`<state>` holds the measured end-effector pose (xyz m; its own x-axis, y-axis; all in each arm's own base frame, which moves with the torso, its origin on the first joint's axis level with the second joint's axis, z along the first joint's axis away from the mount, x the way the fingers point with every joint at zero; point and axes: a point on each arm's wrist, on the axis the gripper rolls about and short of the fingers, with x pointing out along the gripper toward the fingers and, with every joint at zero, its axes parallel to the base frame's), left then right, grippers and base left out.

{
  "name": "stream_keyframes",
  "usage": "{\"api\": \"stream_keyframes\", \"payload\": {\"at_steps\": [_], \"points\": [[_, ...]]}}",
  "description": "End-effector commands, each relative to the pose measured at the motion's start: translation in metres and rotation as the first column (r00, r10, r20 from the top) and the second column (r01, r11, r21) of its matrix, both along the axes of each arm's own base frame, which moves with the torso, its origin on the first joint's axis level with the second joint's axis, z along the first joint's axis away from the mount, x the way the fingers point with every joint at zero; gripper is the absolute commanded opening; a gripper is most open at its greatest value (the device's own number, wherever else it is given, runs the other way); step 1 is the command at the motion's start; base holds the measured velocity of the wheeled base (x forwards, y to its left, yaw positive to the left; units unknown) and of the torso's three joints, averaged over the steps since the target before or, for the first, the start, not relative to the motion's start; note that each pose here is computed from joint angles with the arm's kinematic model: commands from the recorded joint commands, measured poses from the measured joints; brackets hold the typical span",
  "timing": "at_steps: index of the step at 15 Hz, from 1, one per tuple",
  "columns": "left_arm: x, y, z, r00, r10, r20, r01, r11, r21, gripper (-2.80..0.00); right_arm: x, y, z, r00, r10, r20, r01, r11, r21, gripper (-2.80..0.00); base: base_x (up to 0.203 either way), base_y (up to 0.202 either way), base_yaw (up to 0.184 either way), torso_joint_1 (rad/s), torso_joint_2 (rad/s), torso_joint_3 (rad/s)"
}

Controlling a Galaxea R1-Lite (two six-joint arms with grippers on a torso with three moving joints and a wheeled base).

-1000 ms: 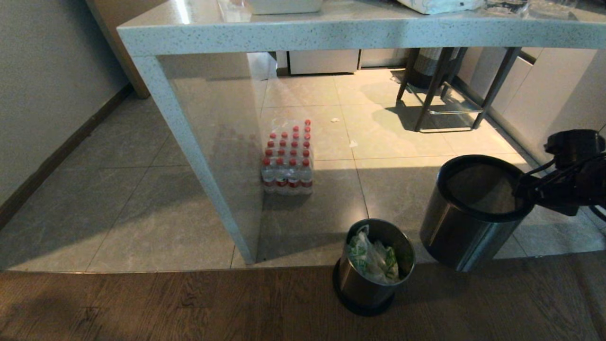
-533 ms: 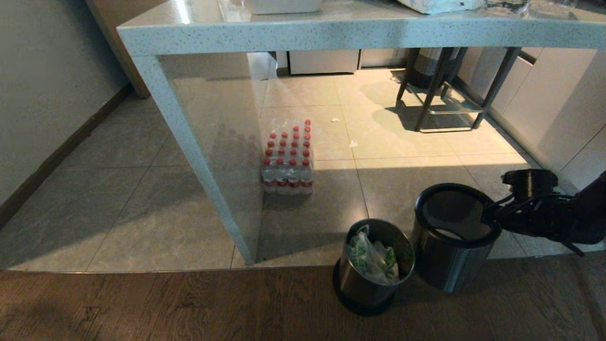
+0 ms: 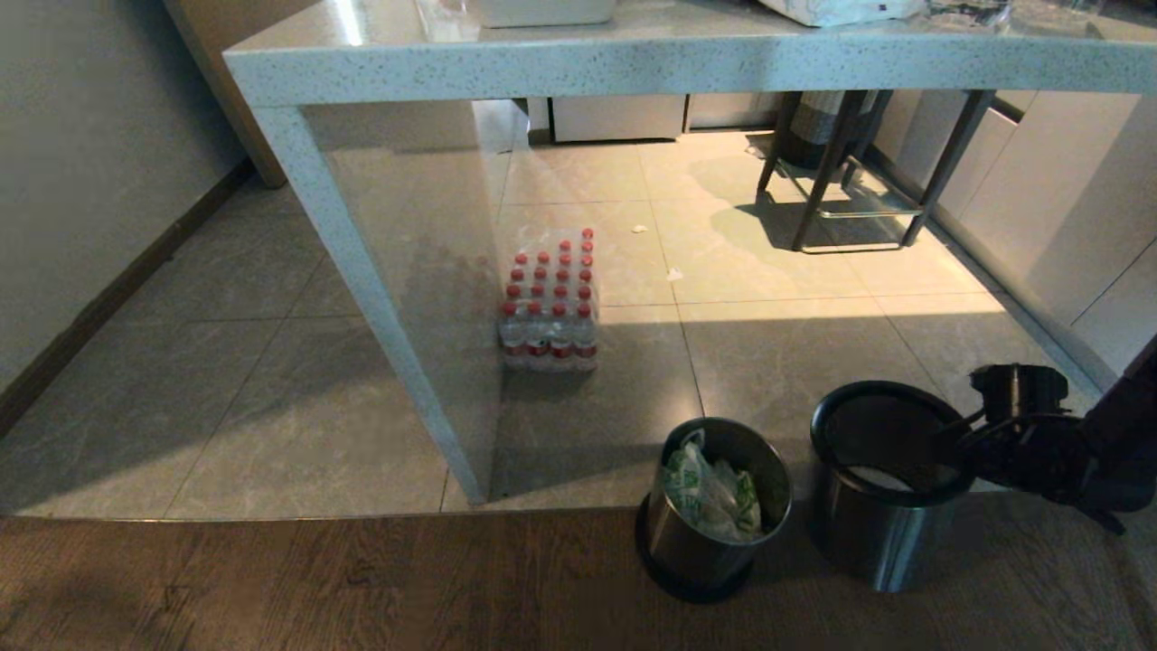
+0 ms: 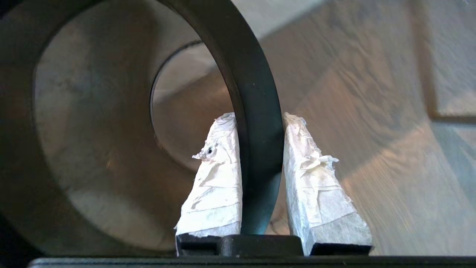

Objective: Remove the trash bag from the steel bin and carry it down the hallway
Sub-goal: Place the outer trash can on the ground

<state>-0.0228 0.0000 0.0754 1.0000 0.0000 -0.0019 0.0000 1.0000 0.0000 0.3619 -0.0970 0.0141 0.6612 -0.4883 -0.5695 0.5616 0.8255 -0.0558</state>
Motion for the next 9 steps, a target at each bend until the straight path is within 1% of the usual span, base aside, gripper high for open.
{"api": "stream_keyframes", "payload": {"at_steps": [1,4,9], "points": [[0.0,0.0,0.0,1.0,0.0,0.0,0.0,1.0,0.0,-2.8,-0.013,-0.007,-0.009,0.998,-0.046,-0.031,0.046,0.999,0.016,-2.8,0.0,0.0,0.0,0.0,0.0,0.0],[0.0,0.0,0.0,1.0,0.002,-0.001,-0.002,1.0,0.0,-2.8,-0.016,-0.023,-0.011,0.994,-0.113,-0.006,0.113,0.992,0.05,-2.8,0.0,0.0,0.0,0.0,0.0,0.0],[0.0,0.0,0.0,1.0,0.0,-0.001,0.0,1.0,0.0,-2.8,-0.018,-0.038,-0.032,0.988,-0.154,-0.031,0.155,0.986,0.066,-2.8,0.0,0.0,0.0,0.0,0.0,0.0]]}}
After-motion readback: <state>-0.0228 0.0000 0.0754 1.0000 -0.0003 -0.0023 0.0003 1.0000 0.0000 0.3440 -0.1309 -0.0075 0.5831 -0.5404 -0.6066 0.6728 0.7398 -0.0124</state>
